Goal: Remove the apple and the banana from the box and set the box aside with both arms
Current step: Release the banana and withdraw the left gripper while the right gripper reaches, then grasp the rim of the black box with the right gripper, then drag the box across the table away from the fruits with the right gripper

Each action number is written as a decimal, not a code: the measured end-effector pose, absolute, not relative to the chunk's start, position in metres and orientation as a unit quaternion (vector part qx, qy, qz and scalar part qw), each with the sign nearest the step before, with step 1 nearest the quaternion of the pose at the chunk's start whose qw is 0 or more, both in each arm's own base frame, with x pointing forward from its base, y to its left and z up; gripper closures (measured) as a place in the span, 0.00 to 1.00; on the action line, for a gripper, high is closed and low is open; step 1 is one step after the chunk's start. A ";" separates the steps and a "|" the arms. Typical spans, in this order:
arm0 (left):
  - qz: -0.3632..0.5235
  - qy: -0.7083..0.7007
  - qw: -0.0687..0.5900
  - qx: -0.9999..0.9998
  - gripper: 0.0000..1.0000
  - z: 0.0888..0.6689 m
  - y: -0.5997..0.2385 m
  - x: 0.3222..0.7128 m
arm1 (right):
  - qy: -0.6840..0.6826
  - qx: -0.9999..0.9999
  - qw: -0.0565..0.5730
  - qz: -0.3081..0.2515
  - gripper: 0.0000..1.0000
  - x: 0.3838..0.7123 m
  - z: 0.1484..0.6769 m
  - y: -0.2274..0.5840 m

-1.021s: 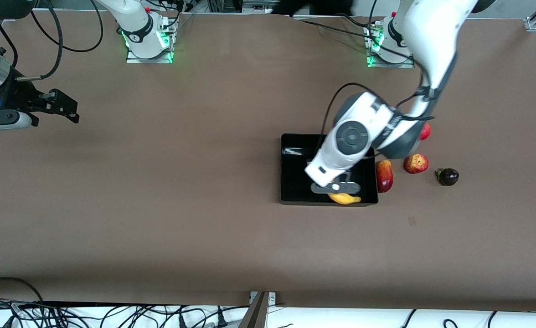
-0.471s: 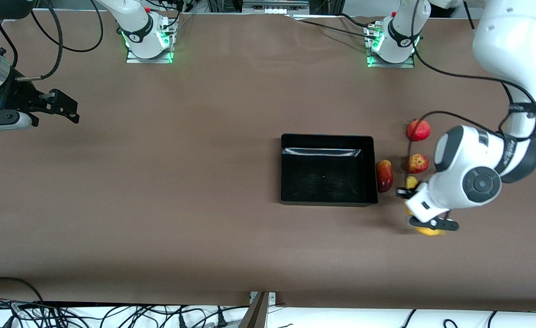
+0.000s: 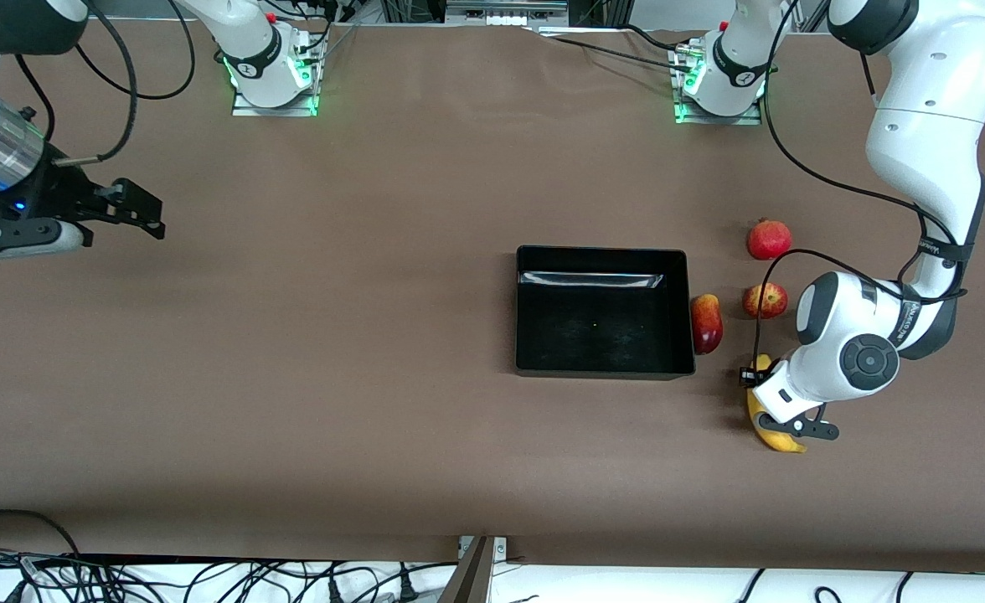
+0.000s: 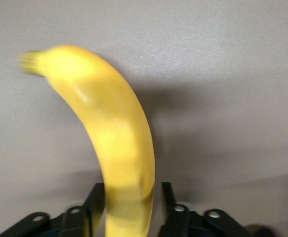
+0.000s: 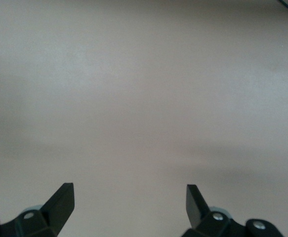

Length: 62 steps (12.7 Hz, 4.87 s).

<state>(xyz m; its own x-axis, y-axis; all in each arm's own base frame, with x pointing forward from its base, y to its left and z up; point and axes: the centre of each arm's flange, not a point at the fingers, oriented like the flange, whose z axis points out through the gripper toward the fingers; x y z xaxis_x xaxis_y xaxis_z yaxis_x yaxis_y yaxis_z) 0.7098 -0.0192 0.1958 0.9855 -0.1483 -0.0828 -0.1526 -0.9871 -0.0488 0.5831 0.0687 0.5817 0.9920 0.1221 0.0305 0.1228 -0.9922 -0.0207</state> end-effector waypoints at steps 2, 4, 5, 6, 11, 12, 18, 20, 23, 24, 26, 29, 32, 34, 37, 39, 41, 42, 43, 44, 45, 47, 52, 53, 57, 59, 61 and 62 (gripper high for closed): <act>0.019 0.086 0.029 -0.996 0.19 0.223 -0.022 0.717 | -0.079 -0.997 0.011 -0.014 0.00 0.582 0.580 0.089; -0.004 0.091 0.038 -0.995 0.00 0.295 -0.032 0.723 | -0.098 -0.995 0.010 -0.001 0.00 0.580 0.570 0.112; -0.004 0.092 0.045 -0.995 0.00 0.342 -0.040 0.718 | -0.106 -0.994 0.008 0.010 0.00 0.581 0.560 0.122; 0.005 0.089 0.051 -0.995 0.00 0.391 -0.046 0.708 | -0.116 -0.993 0.007 0.018 0.00 0.581 0.551 0.135; 0.029 0.048 0.025 -0.998 0.00 0.565 -0.054 0.630 | -0.075 -0.997 0.022 0.018 0.00 0.583 0.478 0.261; 0.025 0.038 0.025 -0.999 0.00 0.581 -0.052 0.615 | -0.058 -0.998 0.024 0.010 0.00 0.580 0.454 0.299; 0.026 0.010 0.032 -0.999 0.00 0.573 -0.029 0.554 | 0.014 -0.998 0.054 -0.037 0.00 0.553 0.341 0.488; 0.028 0.008 0.032 -0.999 0.00 0.567 -0.027 0.554 | 0.013 -0.996 0.068 -0.052 0.00 0.540 0.305 0.522; 0.028 0.009 0.032 -0.999 0.00 0.567 -0.027 0.554 | 0.001 -0.996 0.072 -0.059 0.00 0.527 0.263 0.542; 0.028 0.008 0.032 -0.999 0.00 0.567 -0.026 0.554 | -0.001 -0.996 0.071 -0.059 0.00 0.525 0.253 0.545; 0.028 0.005 0.032 -0.999 0.00 0.567 -0.023 0.554 | -0.005 -0.996 0.070 -0.060 0.07 0.520 0.236 0.550; 0.019 -0.009 0.031 -0.999 0.00 0.569 -0.007 0.557 | -0.008 -0.996 0.066 -0.062 0.46 0.520 0.219 0.550; 0.007 -0.010 0.031 -0.999 0.00 0.570 -0.005 0.560 | -0.008 -0.996 0.065 -0.066 0.82 0.525 0.222 0.547; 0.007 -0.011 0.030 -0.999 0.00 0.567 -0.005 0.562 | -0.005 -0.996 0.058 -0.063 0.97 0.529 0.224 0.543; 0.007 -0.011 0.030 -0.999 0.00 0.563 -0.005 0.565 | -0.011 -0.998 0.040 -0.055 0.97 0.556 0.250 0.516; 0.007 -0.008 0.030 -0.999 0.00 0.563 -0.007 0.565 | -0.031 -0.999 0.020 -0.032 0.97 0.586 0.297 0.468; 0.007 -0.006 0.030 -0.999 0.00 0.563 -0.010 0.565 | -0.049 -0.999 0.011 -0.014 0.97 0.621 0.352 0.395; 0.007 -0.006 0.030 -0.999 0.00 0.563 -0.010 0.565 | -0.058 -0.998 0.010 -0.006 0.97 0.635 0.372 0.352; 0.007 -0.005 0.030 -1.000 0.00 0.562 -0.012 0.565 | -0.065 -0.998 0.009 0.001 0.97 0.645 0.384 0.307; 0.008 -0.004 0.030 -1.000 0.00 0.562 -0.013 0.565 | -0.072 -0.997 0.009 0.008 0.97 0.650 0.389 0.262; 0.008 -0.003 0.030 -1.000 0.00 0.562 -0.014 0.565 | -0.078 -0.997 0.009 0.017 0.97 0.652 0.389 0.217; 0.008 -0.002 0.030 -1.000 0.00 0.562 -0.016 0.565 | -0.080 -0.996 0.012 0.037 0.97 0.647 0.380 0.134; 0.008 0.000 0.030 -1.000 0.00 0.562 -0.017 0.565 | -0.060 -0.998 0.020 0.026 0.97 0.613 0.327 0.005; 0.008 0.000 0.030 -1.000 0.00 0.562 -0.017 0.565 | -0.057 -0.998 0.027 0.019 0.97 0.604 0.311 -0.008; 0.008 0.000 0.030 -1.000 0.00 0.562 -0.017 0.565 | -0.035 -0.999 0.035 -0.008 0.97 0.571 0.257 -0.022; 0.007 0.000 0.030 -1.000 0.00 0.563 -0.018 0.565 | -0.030 -0.999 0.032 -0.014 0.97 0.561 0.245 -0.024; 0.008 0.001 0.030 -1.000 0.00 0.563 -0.018 0.565 | -0.028 -0.999 0.032 -0.016 0.97 0.558 0.241 -0.024; 0.010 0.001 0.030 -0.999 0.00 0.563 -0.018 0.564 | -0.028 -0.999 0.032 -0.016 0.93 0.558 0.241 -0.024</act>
